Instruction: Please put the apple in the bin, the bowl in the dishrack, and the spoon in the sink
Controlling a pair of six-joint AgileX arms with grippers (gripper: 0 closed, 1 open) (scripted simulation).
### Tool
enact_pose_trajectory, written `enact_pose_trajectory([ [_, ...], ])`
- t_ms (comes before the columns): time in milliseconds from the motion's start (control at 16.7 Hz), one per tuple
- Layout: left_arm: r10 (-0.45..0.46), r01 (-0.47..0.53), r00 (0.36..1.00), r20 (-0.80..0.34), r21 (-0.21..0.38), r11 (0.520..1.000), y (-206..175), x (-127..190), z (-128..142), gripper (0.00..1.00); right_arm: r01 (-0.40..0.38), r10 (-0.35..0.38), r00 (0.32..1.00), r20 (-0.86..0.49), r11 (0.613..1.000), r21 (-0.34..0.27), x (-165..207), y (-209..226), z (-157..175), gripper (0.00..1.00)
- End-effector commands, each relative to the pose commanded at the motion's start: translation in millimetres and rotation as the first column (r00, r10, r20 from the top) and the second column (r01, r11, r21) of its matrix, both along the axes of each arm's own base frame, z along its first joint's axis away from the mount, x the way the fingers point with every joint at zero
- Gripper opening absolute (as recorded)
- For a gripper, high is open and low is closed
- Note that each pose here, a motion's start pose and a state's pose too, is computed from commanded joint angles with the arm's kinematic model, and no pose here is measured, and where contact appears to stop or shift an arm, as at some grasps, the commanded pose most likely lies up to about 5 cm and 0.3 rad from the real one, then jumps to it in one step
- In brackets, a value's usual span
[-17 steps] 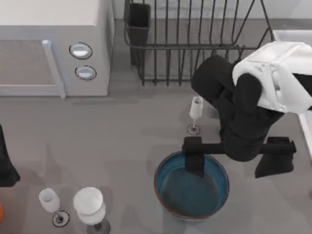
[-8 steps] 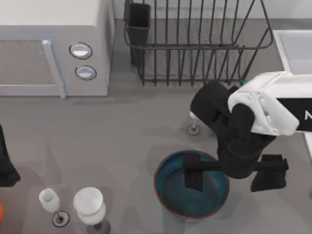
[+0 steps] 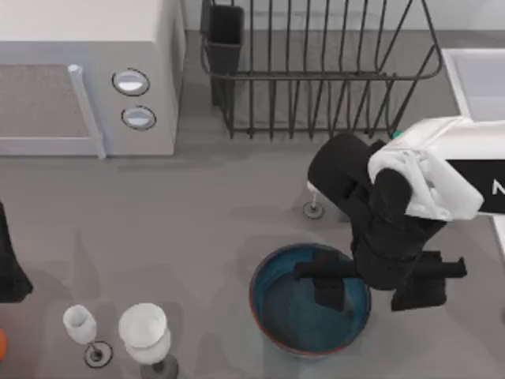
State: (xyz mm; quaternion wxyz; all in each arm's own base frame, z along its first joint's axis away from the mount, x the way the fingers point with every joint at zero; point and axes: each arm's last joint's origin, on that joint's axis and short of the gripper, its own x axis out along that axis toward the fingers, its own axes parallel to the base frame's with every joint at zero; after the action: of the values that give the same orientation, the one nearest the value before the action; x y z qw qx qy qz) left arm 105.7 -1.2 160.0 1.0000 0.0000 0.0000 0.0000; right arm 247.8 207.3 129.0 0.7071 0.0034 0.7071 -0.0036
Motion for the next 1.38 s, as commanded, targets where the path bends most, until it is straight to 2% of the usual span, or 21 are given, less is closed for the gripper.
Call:
enact_pose_trajectory([
  [360, 0.000, 0.000, 1.000, 0.000, 0.000, 1.000, 0.0, 0.0, 0.0, 1.00, 0.000, 0.000, 1.000, 0.000, 1.000, 0.000, 0.0, 0.0, 0.0, 0.02],
  [1020, 0.000, 0.000, 1.000, 0.000, 0.000, 1.000, 0.0, 0.0, 0.0, 1.00, 0.001, -0.001, 1.000, 0.003, 1.000, 0.002, 1.1, 1.1, 5.0, 0.00],
  [1380, 0.000, 0.000, 1.000, 0.000, 0.000, 1.000, 0.0, 0.0, 0.0, 1.00, 0.001, -0.001, 1.000, -0.011, 1.000, -0.010, 2.8, 3.1, 66.3, 0.00],
])
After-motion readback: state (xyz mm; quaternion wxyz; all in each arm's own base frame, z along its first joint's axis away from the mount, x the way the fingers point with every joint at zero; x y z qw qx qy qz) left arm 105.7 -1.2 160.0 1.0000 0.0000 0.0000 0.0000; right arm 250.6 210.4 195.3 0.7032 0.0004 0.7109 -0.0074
